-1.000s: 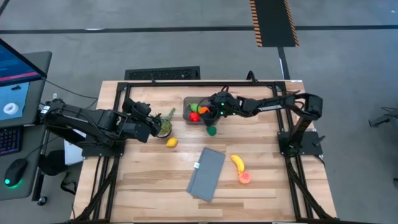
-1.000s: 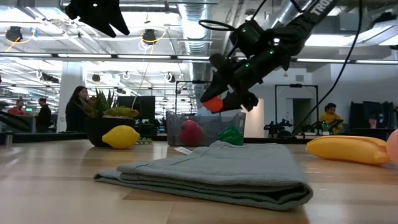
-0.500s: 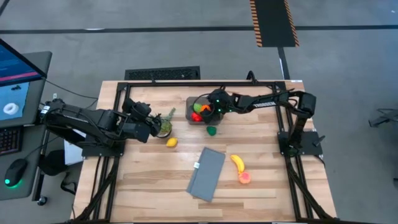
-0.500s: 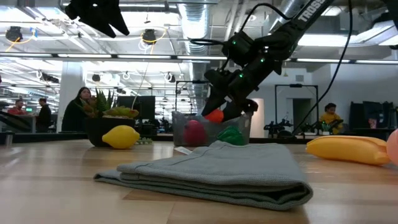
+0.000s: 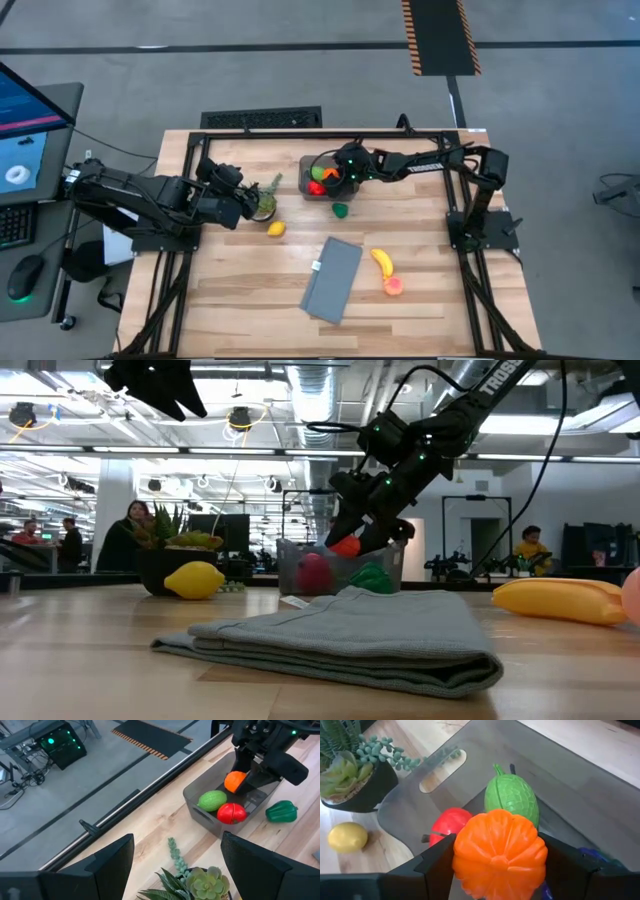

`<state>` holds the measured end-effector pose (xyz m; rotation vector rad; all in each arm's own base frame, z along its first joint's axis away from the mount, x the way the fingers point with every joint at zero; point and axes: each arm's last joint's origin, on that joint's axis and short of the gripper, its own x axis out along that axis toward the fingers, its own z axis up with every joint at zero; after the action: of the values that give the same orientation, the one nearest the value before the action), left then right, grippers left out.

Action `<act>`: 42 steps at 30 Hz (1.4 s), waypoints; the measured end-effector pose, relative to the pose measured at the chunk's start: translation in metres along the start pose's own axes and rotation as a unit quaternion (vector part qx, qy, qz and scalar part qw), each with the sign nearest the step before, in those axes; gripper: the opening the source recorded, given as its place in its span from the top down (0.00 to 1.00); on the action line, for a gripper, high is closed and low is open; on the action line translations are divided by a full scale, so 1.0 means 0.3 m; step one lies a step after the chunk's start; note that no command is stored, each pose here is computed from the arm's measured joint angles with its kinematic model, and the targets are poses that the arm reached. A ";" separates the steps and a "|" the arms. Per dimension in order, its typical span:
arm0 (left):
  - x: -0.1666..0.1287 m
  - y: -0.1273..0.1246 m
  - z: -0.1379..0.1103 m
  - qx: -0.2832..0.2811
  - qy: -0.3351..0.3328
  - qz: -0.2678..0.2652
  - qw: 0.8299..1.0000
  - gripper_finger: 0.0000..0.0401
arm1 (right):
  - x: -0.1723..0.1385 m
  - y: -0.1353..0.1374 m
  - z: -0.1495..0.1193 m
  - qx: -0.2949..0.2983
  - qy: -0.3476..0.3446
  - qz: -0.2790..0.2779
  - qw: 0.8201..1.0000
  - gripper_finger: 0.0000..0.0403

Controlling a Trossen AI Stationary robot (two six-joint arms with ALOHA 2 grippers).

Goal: Pick and placing Produce into tupperware
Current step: Put the pumpkin into the black bin, then put the lemon into the black bin

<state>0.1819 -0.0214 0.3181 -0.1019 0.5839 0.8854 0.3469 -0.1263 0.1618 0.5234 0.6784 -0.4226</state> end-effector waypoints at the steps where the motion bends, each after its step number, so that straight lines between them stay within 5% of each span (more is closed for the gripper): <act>1: 0.000 0.000 0.000 0.000 0.000 0.000 1.000 0.28 | 0.000 0.000 0.000 -0.002 0.001 0.002 1.000 0.31; 21: 0.000 0.000 0.000 -0.004 0.000 0.000 1.000 0.28 | -0.002 0.011 0.011 -0.014 -0.004 0.029 0.999 0.20; 42: -0.013 -0.008 -0.016 0.012 0.029 -0.032 0.999 0.28 | -0.133 0.181 0.120 -0.152 -0.015 0.063 0.986 0.20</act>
<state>0.1798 -0.0272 0.3156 -0.1246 0.6427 0.8155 0.3644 -0.0964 0.2299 0.2689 0.6617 -0.2023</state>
